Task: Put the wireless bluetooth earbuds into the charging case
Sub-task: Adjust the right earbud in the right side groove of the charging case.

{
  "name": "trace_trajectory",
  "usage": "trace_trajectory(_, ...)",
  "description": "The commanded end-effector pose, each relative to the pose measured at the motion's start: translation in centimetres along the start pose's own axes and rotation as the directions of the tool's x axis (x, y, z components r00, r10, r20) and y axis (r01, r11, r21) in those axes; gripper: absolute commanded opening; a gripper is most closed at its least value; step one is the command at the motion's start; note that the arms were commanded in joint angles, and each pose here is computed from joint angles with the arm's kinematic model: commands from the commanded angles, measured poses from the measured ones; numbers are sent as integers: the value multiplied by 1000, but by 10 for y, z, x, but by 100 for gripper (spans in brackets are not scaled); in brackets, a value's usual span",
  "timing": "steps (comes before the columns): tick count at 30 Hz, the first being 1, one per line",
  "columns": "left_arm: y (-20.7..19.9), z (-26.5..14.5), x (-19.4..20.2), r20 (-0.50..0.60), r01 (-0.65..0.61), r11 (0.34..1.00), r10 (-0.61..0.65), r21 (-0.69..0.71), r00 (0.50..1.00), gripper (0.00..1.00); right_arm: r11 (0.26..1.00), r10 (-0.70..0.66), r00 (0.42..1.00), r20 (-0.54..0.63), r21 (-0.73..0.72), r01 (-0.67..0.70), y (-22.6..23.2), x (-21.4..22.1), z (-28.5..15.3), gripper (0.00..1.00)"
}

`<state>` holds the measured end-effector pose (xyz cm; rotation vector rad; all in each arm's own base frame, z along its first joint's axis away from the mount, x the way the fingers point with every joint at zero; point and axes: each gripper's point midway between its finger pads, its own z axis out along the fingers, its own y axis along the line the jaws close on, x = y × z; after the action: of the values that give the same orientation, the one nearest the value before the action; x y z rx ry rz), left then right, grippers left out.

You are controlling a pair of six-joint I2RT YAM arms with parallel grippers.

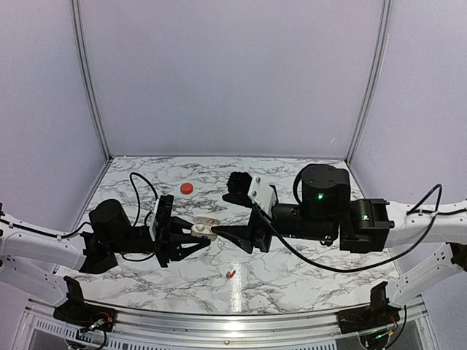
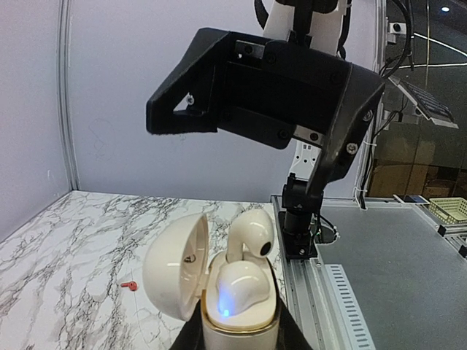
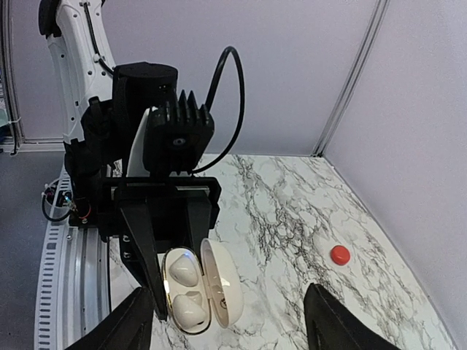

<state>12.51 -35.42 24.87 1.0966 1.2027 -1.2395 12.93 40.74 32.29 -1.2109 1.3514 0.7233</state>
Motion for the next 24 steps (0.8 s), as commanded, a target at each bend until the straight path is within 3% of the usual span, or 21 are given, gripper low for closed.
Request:
trace_trajectory(1,-5,0,-12,38,-44,999,44,17,998,0,999,35,999,-12,1,-35,-4,-4,5,71)
trace_trajectory(24,-5,1,-12,31,-54,998,54,9,998,0,993,91,994,-68,78,-85,-27,18,17,69)
